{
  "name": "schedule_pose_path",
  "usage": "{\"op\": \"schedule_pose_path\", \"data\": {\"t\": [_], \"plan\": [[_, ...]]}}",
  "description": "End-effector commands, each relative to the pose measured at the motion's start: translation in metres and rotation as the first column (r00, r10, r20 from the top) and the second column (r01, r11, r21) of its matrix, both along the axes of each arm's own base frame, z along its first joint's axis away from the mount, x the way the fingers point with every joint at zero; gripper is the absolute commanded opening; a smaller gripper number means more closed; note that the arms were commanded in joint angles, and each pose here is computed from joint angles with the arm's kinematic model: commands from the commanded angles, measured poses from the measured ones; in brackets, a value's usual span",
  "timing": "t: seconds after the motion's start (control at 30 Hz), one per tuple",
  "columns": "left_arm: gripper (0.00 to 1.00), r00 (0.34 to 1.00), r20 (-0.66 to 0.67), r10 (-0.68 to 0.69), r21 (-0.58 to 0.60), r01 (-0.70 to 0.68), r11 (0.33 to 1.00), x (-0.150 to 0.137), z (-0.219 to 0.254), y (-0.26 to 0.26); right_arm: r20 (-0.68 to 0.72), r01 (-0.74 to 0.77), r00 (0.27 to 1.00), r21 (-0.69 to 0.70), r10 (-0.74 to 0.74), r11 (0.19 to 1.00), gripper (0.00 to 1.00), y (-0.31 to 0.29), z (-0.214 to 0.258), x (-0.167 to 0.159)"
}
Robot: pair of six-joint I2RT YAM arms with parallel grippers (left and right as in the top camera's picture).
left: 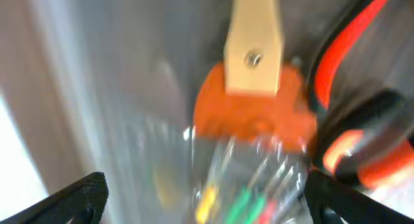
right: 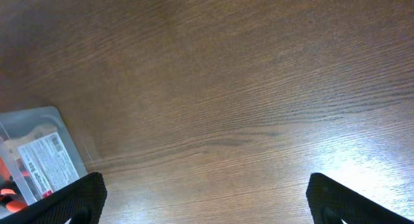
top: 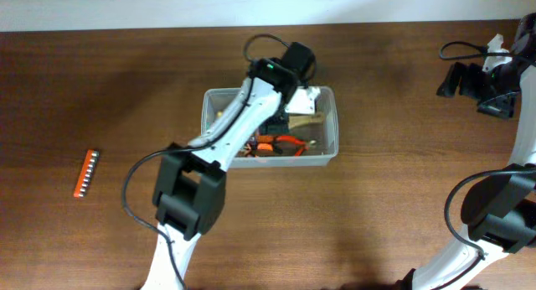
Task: Pack container
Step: 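Carry the red pliers into the container and release them, then move the left gripper to the red socket-bit strip and grasp it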
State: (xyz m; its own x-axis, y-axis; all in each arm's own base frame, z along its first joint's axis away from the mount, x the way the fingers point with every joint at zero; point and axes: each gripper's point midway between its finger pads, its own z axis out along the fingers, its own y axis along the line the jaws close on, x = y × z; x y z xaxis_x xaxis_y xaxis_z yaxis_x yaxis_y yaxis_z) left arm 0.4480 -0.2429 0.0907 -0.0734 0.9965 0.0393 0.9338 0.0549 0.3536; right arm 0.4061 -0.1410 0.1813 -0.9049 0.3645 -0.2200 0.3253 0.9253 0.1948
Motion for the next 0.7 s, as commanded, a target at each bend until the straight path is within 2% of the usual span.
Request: {"op": "schedule_pose_path", "data": {"t": [0.0, 0.07, 0.13, 0.27, 0.3, 0.33, 0.43, 0.47, 0.53, 0.57, 0.67], "plan": [[0.99, 0.934, 0.179, 0.31, -0.242, -0.264, 0.934, -0.002, 0.127, 0.026, -0.001, -0.004, 1.0, 0.011, 0.004, 1.0, 0.99, 0.003, -0.002, 0.001], [0.99, 0.9, 0.182, 0.396, -0.303, -0.332, 0.893, -0.015, 0.158, 0.044, -0.001, -0.004, 1.0, 0.011, 0.004, 1.0, 0.99, 0.003, -0.002, 0.001], [0.99, 0.823, 0.142, 0.55, -0.375, -0.47, 0.799, -0.036, 0.19, 0.085, -0.001, -0.004, 1.0, 0.011, 0.004, 1.0, 0.98, 0.003, -0.002, 0.001], [0.99, 0.755, -0.031, 0.655, -0.385, -0.614, 0.689, -0.064, 0.195, 0.146, -0.001, -0.004, 1.0, 0.011, 0.004, 1.0, 0.99, 0.003, -0.002, 0.001], [0.99, 0.692, -0.079, 0.718, -0.357, -0.692, 0.628, -0.067, 0.189, 0.18, -0.001, -0.004, 1.0, 0.01, 0.004, 1.0, 0.99, 0.003, -0.002, 0.001], [0.99, 0.591, -0.112, 0.799, -0.32, -0.782, 0.534, -0.068, 0.178, 0.219, -0.001, -0.004, 1.0, 0.011, 0.004, 1.0, 0.99, 0.003, -0.002, 0.001], [0.99, 0.438, -0.152, 0.886, -0.266, -0.882, 0.39, -0.069, 0.153, 0.274, -0.001, -0.004, 1.0, 0.011, 0.004, 1.0, 0.98, 0.003, -0.002, 0.001], [0.99, 0.347, -0.179, 0.921, -0.215, -0.927, 0.308, -0.074, 0.132, 0.308, -0.001, -0.004, 1.0, 0.011, 0.004, 1.0, 0.99, 0.003, -0.002, 0.001], [0.99, 0.267, -0.209, 0.941, -0.148, -0.96, 0.24, -0.083, 0.105, 0.341, -0.001, -0.004, 1.0, 0.011, 0.004, 1.0, 0.99, 0.003, -0.002, 0.001], [0.99, 0.206, -0.23, 0.951, -0.102, -0.977, 0.187, -0.091, 0.079, 0.367, -0.001, -0.004, 1.0, 0.011, 0.004, 1.0, 0.99, 0.003, -0.002, 0.001], [0.98, 0.086, -0.258, 0.962, -0.049, -0.996, 0.076, -0.104, 0.028, 0.407, -0.001, -0.004, 1.0, 0.011, 0.004, 1.0, 0.99, 0.003, -0.002, 0.001]]}}
